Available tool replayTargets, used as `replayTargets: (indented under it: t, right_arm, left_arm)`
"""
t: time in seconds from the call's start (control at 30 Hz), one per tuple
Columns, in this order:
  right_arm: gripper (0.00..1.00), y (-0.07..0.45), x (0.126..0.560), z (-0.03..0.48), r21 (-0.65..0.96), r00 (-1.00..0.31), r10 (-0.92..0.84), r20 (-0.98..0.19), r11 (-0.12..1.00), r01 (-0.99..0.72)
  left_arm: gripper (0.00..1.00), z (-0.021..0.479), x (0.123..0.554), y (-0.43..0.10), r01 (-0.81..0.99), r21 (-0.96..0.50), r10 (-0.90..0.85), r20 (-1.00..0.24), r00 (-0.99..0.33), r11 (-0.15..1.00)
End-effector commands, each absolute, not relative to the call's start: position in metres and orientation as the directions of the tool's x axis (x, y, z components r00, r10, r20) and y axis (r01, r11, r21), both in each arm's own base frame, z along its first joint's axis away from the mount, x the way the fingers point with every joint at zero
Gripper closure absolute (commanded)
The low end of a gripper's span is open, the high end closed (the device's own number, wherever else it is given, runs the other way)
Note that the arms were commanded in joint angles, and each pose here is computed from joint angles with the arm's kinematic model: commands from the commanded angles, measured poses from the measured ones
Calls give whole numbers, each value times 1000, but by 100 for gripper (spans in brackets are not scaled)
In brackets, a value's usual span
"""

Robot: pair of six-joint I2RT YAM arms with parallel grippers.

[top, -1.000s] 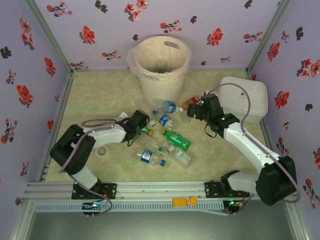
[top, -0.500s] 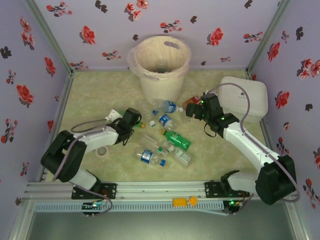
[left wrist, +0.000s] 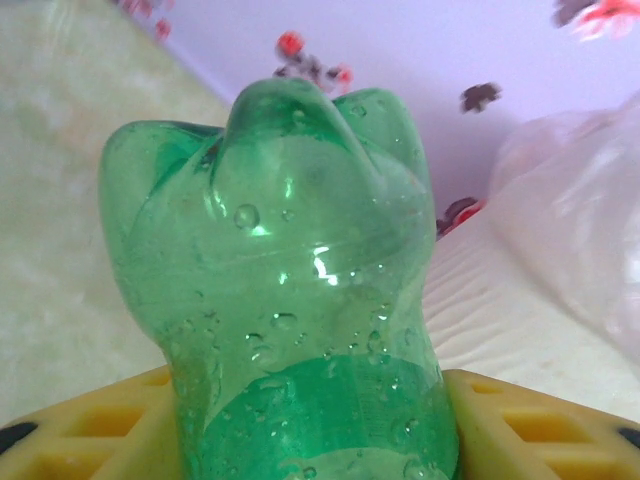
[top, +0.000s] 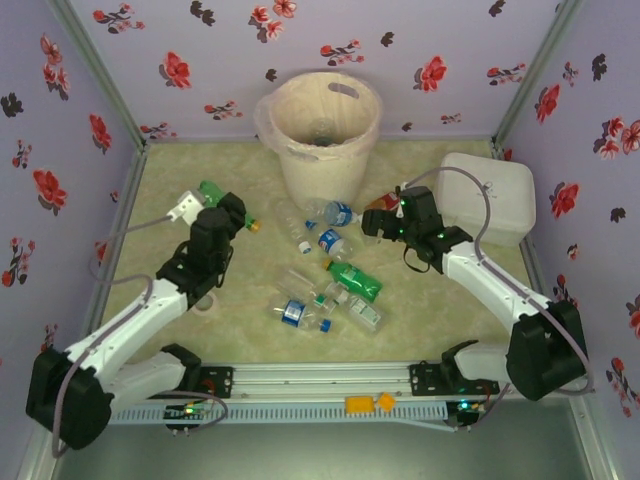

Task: Put the plastic bottles in the bin

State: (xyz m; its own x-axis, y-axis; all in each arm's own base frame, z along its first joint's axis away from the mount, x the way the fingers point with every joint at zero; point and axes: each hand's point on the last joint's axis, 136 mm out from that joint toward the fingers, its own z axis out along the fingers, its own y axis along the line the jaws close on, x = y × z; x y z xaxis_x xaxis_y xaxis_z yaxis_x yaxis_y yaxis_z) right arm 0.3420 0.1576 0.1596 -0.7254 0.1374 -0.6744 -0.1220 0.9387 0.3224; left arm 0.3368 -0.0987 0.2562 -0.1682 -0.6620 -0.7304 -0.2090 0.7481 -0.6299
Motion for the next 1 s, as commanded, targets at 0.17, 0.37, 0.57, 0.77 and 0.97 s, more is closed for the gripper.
replayTargets:
  t: [0.17,0.37,0.57,0.77,0.97]
  right_arm:
    - [0,177,333,152,411,-746,125,-654,887,-212]
    - [1,182,319,152,471,-738,155,-657,848,-242]
    - [0,177,307,154,476,-739,160,-655,847,-238]
    - [0,168,296,158,466,-731,166,-662,855,-227]
    - [0,156,287,159,445,-718,177,-673,872,-202]
  left_arm:
    - [63,375,351,-137,93,-495,-480,-866,-141,864]
    - [64,435,379,-184,274,-442,-417,-897,-146,854]
    - [64,461,424,-238,400,-414,-369,-910,-188,818]
    - [64,459,477,-287,465,-377,-302,-925,-230,801]
    - [63,427,520,-323,478,-361,-231,-923,-309,801]
